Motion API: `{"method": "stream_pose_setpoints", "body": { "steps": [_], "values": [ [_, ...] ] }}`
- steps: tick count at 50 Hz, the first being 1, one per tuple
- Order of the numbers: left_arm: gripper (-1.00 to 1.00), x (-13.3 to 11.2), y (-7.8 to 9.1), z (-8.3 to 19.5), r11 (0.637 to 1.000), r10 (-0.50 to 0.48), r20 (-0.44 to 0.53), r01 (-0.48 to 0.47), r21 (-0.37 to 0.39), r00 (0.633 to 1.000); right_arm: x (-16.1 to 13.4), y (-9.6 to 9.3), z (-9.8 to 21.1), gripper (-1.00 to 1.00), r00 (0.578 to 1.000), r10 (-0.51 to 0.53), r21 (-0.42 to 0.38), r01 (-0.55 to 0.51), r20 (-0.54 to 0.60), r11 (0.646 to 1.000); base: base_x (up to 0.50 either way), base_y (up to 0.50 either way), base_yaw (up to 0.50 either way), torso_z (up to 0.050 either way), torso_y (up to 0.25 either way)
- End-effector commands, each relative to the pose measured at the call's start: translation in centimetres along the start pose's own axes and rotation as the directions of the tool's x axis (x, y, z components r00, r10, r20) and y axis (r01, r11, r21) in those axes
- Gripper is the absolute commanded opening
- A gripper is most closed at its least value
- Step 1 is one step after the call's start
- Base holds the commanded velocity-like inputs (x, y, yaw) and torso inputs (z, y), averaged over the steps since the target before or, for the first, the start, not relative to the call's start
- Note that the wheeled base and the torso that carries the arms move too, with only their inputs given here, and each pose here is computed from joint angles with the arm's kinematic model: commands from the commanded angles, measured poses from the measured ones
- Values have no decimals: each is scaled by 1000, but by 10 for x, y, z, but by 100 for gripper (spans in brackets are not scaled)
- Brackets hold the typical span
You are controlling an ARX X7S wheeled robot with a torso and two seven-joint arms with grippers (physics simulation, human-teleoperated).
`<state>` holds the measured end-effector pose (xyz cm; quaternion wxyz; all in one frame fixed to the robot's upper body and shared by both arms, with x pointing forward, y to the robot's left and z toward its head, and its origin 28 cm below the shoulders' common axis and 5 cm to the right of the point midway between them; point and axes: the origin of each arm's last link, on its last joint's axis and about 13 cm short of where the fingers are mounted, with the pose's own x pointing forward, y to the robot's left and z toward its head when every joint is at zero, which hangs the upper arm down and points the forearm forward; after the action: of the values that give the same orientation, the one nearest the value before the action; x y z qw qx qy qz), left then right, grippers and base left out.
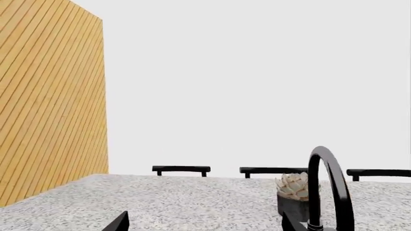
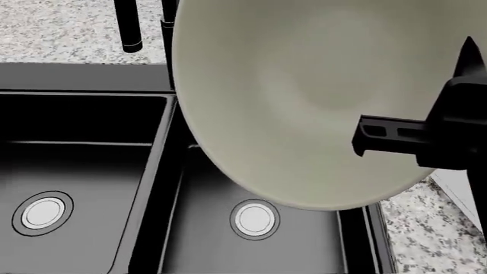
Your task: Move the fresh-baked cupcake off the tray onto the counter, and place the bowl used for mixing into the sink.
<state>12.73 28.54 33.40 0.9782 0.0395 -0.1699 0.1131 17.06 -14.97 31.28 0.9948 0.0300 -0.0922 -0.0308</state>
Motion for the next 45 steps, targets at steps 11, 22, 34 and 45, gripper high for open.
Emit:
{"method": "stream_pose_setpoints", "body": {
  "steps": [11,22,34,45],
  "values": [
    [100,-3,-7,5,1000,-3,-9,3,1,1000,-1,-4,-1,-100,999,-32,2,32,11,999,0,494,0,0,0],
    [100,-3,-7,5,1000,-3,-9,3,1,1000,-1,-4,-1,-100,999,-32,2,32,11,999,0,500,0,0,0],
    [100,2,1,-7,1000,-17,-14,17,-6,1000,3,-11,-10,-100,997,-77,76,79,-31,994,134,113,0,0,1],
    [100,-1,1,-7,1000,-5,-16,5,-6,1000,1,-15,-13,-100,993,-108,90,113,-56,990,116,-45,0,0,1]
  ]
}}
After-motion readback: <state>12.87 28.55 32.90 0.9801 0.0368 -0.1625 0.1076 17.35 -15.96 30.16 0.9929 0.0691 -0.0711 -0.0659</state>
